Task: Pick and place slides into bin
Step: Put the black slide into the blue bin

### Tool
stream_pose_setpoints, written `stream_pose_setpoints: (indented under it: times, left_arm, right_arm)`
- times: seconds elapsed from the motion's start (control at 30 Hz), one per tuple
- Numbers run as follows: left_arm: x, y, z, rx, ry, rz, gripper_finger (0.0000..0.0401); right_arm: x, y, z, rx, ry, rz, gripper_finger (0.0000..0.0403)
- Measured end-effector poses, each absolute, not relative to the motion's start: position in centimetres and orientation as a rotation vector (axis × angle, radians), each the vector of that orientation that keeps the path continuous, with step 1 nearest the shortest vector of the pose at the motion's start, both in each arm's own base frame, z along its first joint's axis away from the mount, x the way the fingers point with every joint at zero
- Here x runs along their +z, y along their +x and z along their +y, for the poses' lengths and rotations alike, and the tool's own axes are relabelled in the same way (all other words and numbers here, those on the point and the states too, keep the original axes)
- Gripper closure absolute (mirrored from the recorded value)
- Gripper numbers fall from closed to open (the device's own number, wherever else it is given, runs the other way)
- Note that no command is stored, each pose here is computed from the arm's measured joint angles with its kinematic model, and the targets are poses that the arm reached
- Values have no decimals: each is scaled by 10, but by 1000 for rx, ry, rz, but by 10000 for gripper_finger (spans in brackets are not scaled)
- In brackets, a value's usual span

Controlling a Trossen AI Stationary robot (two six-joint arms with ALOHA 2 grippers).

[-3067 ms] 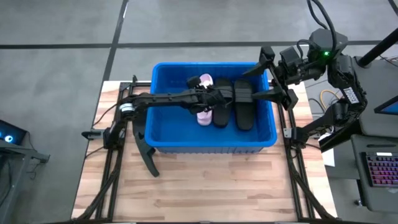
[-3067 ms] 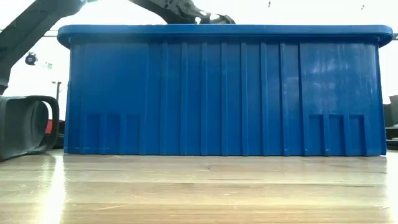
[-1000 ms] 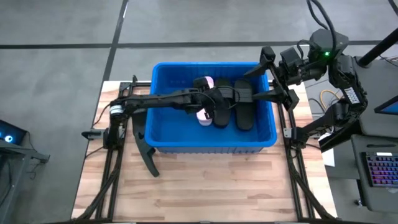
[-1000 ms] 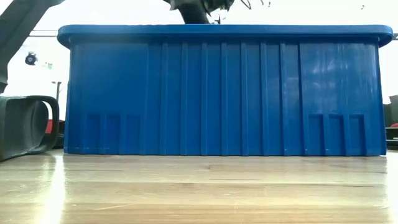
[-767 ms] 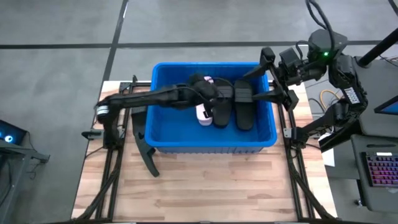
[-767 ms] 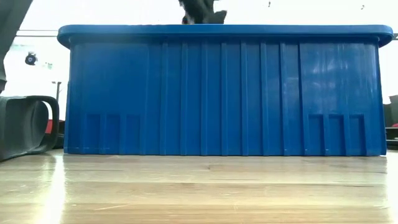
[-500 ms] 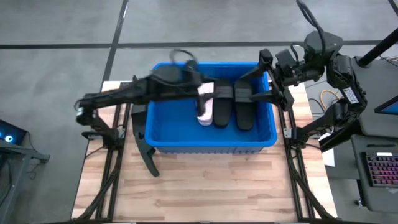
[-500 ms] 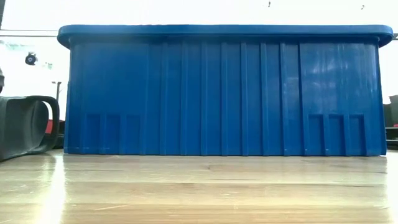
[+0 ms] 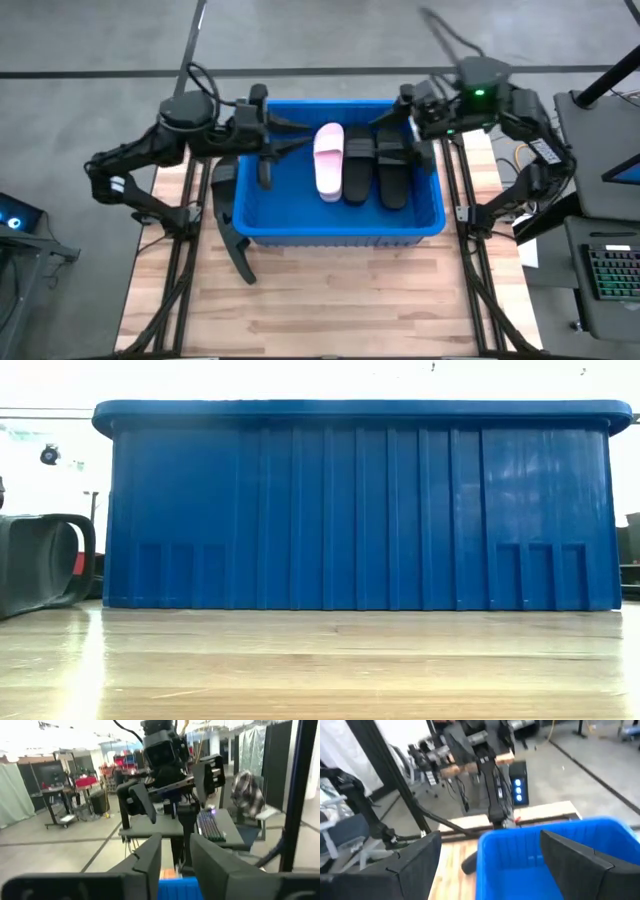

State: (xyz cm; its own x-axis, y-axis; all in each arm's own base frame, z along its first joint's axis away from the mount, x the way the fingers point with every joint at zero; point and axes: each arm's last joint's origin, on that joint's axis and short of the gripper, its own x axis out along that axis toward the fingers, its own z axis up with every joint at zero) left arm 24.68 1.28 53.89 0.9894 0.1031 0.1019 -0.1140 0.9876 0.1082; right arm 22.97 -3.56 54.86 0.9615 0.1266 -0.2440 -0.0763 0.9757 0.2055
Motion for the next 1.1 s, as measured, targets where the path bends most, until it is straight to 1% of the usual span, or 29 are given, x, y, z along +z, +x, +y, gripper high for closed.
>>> stream_pose_setpoints:
  times: [0.13,0.27,0.37,0.47,0.53,0.6,0.8,0.9,0.93,0.97,1.03,1.1]
  left_arm:
    - [539,230,12,112,124,-48,348]
    - [541,213,12,114,185,-21,382]
    - [544,198,11,115,190,-24,398]
    - [548,178,11,159,190,-29,396]
    - [551,161,13,234,197,-28,394]
    - [552,144,14,305,214,-16,394]
    - [546,97,15,417,215,62,393]
    - [546,85,16,468,163,45,393]
    - [545,85,16,477,155,54,393]
    - [544,83,16,479,149,60,393]
    - [543,65,15,481,141,55,393]
    - [538,50,15,479,141,74,393]
  right_arm:
    - [533,251,-38,114,165,354,76]
    - [524,277,-42,89,199,351,76]
    - [523,293,-48,-9,198,292,77]
    - [526,302,-55,-170,166,218,91]
    - [530,304,-58,-260,148,165,115]
    - [535,304,-59,-307,121,115,152]
    - [547,298,-58,-318,51,25,294]
    - [553,288,-57,-386,9,11,365]
    - [556,283,-56,-414,-5,-2,380]
    - [560,279,-55,-442,-18,-22,385]
    - [568,271,-51,-475,-54,-62,387]
    - [574,267,-45,-464,-97,-94,390]
